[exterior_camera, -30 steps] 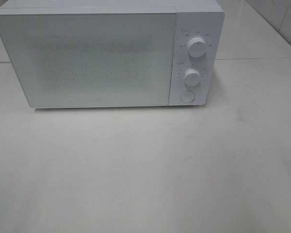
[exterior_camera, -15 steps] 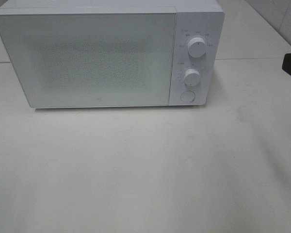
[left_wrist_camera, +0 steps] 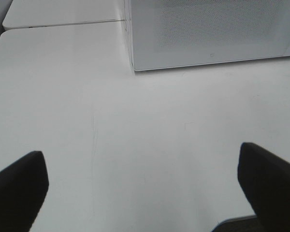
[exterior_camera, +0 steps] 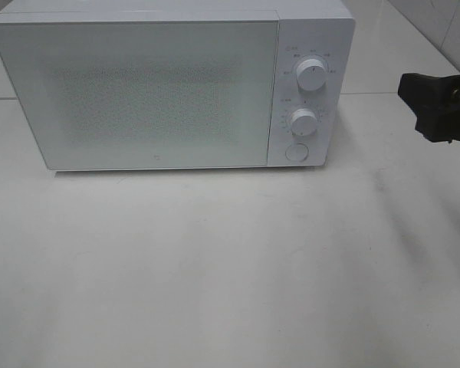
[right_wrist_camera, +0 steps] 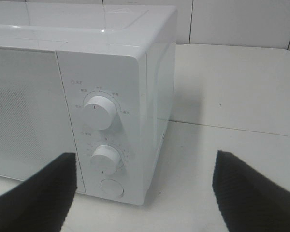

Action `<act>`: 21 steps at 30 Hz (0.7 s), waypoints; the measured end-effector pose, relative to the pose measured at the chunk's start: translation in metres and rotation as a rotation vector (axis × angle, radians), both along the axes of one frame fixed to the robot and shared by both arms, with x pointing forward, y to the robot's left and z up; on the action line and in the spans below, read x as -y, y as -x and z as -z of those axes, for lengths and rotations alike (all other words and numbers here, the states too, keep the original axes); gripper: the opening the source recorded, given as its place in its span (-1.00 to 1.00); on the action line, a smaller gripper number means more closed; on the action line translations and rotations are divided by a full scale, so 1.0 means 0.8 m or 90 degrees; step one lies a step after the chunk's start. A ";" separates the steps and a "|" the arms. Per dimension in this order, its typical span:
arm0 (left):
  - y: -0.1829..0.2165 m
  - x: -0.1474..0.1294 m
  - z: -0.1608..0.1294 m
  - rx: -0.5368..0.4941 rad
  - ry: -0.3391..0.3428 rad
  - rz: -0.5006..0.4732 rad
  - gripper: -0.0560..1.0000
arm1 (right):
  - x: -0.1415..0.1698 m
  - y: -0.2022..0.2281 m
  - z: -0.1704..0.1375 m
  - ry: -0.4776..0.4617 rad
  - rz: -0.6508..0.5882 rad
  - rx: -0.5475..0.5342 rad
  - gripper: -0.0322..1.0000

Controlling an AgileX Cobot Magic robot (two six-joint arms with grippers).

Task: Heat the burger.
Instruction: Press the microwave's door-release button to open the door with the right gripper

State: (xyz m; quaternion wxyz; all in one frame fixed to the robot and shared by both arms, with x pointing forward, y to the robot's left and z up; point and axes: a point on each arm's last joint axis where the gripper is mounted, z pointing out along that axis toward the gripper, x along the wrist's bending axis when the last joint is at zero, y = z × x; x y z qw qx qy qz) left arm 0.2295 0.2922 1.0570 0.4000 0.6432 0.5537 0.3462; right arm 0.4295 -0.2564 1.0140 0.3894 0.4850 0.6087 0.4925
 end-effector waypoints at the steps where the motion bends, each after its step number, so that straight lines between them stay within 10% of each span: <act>1: 0.000 0.000 0.000 0.000 0.000 0.000 0.98 | -0.001 -0.004 0.004 0.002 -0.001 0.004 0.52; 21: 0.000 0.000 0.000 0.000 0.000 0.000 0.98 | -0.032 -0.013 0.069 0.007 0.074 0.037 0.52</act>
